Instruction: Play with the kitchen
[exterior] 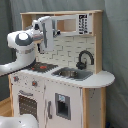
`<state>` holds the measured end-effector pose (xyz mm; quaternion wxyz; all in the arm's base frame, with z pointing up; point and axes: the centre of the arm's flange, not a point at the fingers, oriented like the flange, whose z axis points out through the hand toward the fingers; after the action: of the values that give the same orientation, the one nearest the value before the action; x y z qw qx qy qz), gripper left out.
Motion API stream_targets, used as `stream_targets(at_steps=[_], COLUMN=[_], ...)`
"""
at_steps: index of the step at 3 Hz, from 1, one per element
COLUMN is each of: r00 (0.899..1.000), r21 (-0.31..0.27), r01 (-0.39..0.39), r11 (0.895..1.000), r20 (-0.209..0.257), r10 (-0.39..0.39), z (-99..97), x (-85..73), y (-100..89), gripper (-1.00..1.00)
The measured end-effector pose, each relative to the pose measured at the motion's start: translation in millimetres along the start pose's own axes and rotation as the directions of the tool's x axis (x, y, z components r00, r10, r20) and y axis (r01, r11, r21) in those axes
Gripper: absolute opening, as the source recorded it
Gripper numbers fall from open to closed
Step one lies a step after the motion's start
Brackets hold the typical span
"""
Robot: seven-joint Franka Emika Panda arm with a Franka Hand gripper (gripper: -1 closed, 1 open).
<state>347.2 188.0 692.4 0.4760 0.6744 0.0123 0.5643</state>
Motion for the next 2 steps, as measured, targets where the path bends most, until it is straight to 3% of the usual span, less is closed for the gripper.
stream_targets(at_steps=[2], r00=[0.998], r21=[0.095], r01=[0.036], r11=[0.995], r20=[-0.049], r10=[-0.032], z=[11.4], x=[38.5], y=[-28.2], gripper=[-1.0])
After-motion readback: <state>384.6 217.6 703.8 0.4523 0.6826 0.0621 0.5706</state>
